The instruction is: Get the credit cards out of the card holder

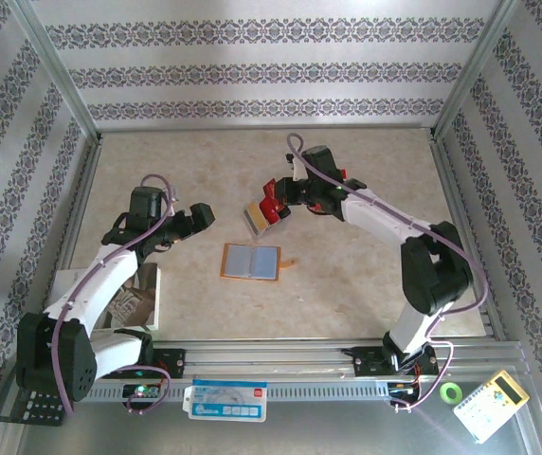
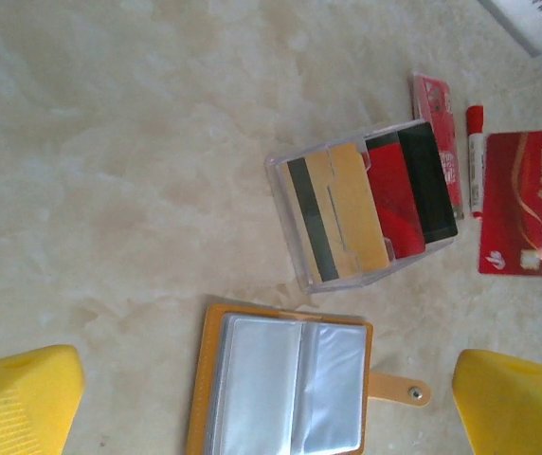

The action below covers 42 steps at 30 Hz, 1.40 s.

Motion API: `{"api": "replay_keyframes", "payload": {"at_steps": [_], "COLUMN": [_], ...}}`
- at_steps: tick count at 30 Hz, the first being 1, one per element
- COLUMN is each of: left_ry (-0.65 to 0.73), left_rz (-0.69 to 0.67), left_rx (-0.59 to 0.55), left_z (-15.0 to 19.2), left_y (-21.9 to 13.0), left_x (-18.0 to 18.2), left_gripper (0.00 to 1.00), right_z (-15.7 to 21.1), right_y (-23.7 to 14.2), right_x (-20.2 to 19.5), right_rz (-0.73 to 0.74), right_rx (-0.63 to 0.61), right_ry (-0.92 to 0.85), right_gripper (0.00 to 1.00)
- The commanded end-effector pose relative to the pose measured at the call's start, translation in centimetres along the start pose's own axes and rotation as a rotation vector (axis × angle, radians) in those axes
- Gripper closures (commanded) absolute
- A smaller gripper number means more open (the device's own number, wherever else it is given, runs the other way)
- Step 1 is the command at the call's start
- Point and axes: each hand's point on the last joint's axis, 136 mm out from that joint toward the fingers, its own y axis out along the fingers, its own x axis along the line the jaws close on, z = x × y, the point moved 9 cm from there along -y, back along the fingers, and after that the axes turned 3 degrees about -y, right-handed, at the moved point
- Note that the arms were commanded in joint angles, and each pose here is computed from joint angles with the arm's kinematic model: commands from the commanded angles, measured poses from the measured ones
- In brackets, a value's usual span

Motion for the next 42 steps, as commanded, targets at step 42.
{"api": "replay_keyframes", "payload": {"at_steps": [42], "left_ry": [0.017], "left_rz": [0.034], "left_rx": [0.050], "left_z": [0.3], "left_y": [0.8], "left_x": [0.3], "left_gripper": [0.00], "right_z": [-1.5], "right_y": [1.1], "right_x": [0.0], "right_rz": [0.118], "right_rx": [0.104], "right_ry": [-0.080], "right_gripper": [0.67]}}
